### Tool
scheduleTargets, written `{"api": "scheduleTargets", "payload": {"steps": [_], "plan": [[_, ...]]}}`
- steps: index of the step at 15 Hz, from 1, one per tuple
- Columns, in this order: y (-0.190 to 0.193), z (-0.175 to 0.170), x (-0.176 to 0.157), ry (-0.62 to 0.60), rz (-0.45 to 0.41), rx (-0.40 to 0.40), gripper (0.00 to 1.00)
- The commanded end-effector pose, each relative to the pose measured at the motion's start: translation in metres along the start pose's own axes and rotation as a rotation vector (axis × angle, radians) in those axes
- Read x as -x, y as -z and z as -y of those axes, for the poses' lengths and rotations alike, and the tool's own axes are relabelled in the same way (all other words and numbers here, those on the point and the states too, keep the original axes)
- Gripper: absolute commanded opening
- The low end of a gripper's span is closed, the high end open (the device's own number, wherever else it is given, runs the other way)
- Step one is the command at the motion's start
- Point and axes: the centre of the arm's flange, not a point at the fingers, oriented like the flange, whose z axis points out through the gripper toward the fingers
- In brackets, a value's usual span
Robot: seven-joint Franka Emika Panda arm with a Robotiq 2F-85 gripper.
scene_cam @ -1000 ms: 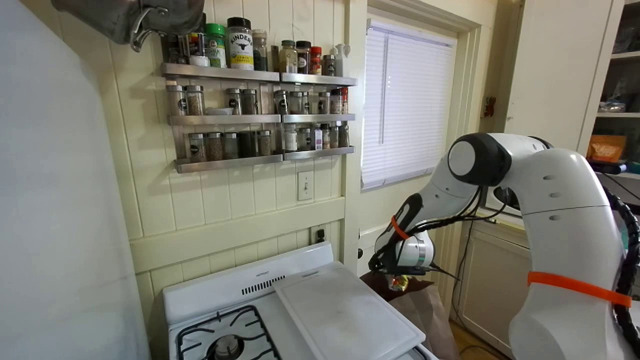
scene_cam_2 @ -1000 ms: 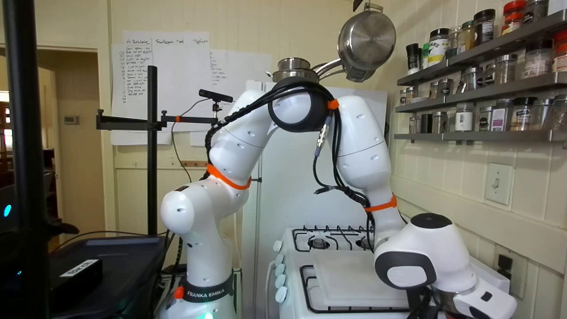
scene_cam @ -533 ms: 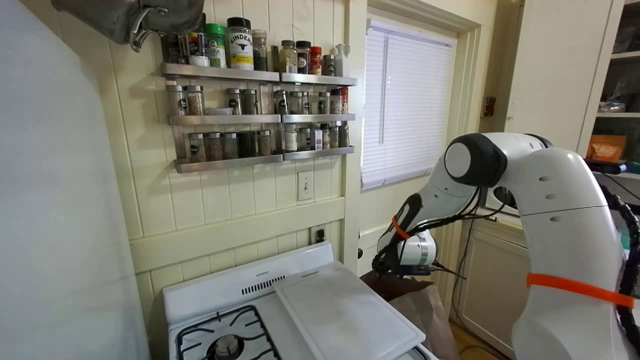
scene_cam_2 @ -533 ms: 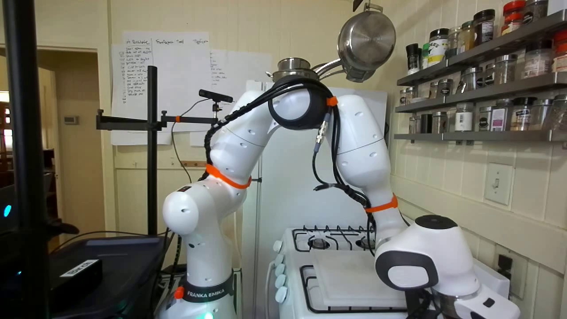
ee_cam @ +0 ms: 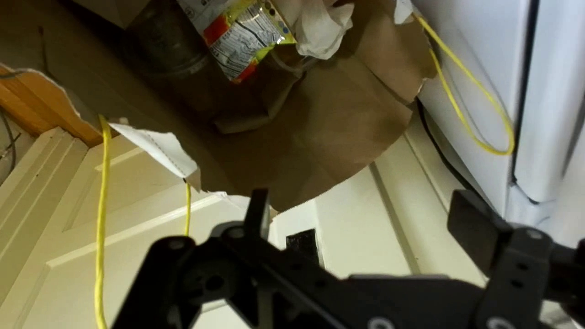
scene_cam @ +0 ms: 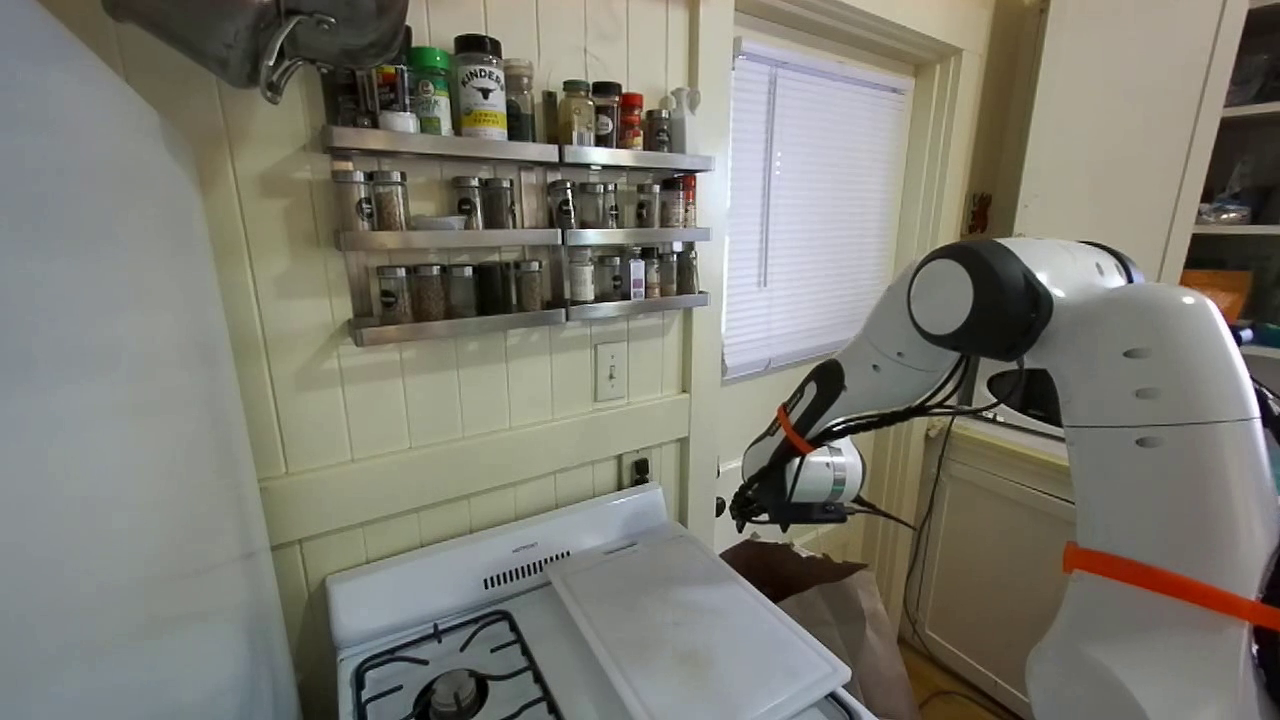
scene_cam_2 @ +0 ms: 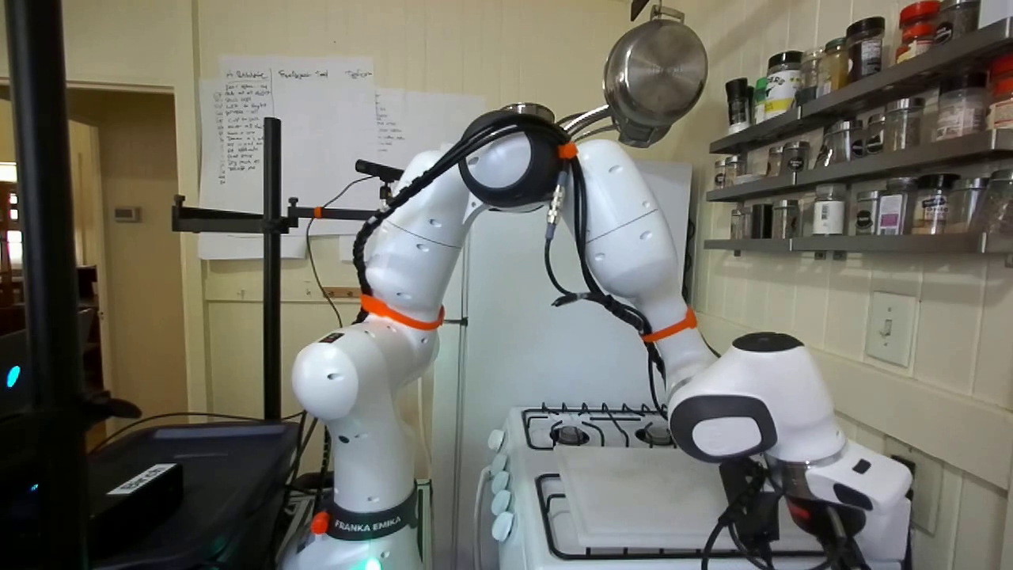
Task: Put the yellow packet inside the brown paper bug
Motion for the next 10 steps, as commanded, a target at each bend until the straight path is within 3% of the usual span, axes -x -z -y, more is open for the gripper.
{"api": "scheduleTargets", "payload": {"steps": [1, 6, 7, 10], "plan": [[0.047, 0.008, 0.000, 0.045, 0.017, 0.019, 1.00], [0.088, 0.014, 0.000, 0.108, 0.012, 0.066, 1.00], [0.067, 0.008, -0.014, 0.086, -0.011, 0.037, 1.00], [0.078, 0.007, -0.011, 0.106, -0.013, 0.050, 1.00]]}}
